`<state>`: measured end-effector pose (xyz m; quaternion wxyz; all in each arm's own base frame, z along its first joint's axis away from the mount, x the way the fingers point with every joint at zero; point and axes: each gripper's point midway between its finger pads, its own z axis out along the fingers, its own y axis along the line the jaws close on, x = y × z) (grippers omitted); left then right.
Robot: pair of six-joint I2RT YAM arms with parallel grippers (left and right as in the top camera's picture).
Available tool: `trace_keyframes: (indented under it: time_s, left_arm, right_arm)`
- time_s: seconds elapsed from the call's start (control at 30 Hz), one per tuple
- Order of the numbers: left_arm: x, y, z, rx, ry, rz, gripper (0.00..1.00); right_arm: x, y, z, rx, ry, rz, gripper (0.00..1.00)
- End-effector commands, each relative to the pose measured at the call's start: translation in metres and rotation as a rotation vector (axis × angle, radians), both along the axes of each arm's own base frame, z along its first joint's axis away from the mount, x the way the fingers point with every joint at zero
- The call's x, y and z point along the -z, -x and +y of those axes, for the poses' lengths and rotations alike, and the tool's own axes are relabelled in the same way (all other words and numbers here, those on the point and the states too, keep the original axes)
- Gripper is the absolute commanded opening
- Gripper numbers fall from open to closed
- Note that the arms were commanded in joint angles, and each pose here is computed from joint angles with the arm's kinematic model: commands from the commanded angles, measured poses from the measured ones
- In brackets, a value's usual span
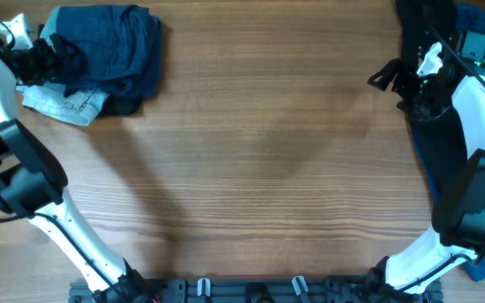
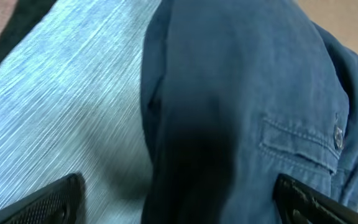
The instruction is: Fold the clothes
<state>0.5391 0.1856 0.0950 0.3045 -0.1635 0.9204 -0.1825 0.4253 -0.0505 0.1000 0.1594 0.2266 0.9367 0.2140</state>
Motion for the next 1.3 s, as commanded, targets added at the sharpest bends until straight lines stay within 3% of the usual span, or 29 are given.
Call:
trace_keyframes:
  time_s: [0.0,0.07,0.13,0.23,0.27,0.4,0.47,0.5,0.63,0.9,1.27]
  left_arm:
    - [0.018,-0.009,-0.019,0.041,0.042,0.004,1.0]
    - [0.022,-0.015,-0.032,0.067,0.038,-0.002,0.98]
    - [0.026,-0.019,-0.041,0.084,0.037,-0.003,0.91]
    - [0.032,-0.025,-0.053,0.105,0.039,-0.004,0.66]
    - [0.033,-0.026,-0.056,0.11,0.038,-0.003,0.53]
    - [0.033,-0.025,-0.052,0.103,0.037,-0.004,0.39]
    - [0.033,-0.024,-0.045,0.091,0.038,-0.004,0.09]
    - [0.033,-0.023,-0.043,0.086,0.037,-0.006,0.04]
    - [0.018,-0.019,-0.028,0.06,0.028,-0.026,0.04]
    - [-0.058,-0.016,-0.006,0.018,-0.063,-0.15,0.04]
    - [-0.076,-0.005,0.036,-0.059,-0.161,-0.161,0.04]
  right_arm:
    - [0.0,-0.002,0.006,-0.001,-0.032,-0.004,0.99]
    - [-0.001,-0.004,0.007,0.011,-0.037,-0.007,0.99]
    - [-0.001,-0.005,0.009,0.006,-0.037,-0.009,1.0]
    - [-0.001,-0.005,0.01,0.003,-0.037,-0.009,1.0]
    - [-0.001,-0.005,0.01,0.004,-0.036,-0.009,0.99]
    - [-0.001,-0.005,0.01,0.003,-0.037,-0.009,0.99]
    - [-0.001,-0.005,0.01,0.004,-0.036,-0.009,0.99]
    - [-0.001,-0.005,0.01,0.003,-0.036,-0.009,0.99]
    - [-0.001,-0.005,0.01,0.003,-0.037,-0.009,1.0]
    - [-0.001,-0.005,0.011,0.003,-0.037,-0.008,1.0]
    - [-0.001,-0.005,0.011,0.003,-0.037,-0.007,0.99]
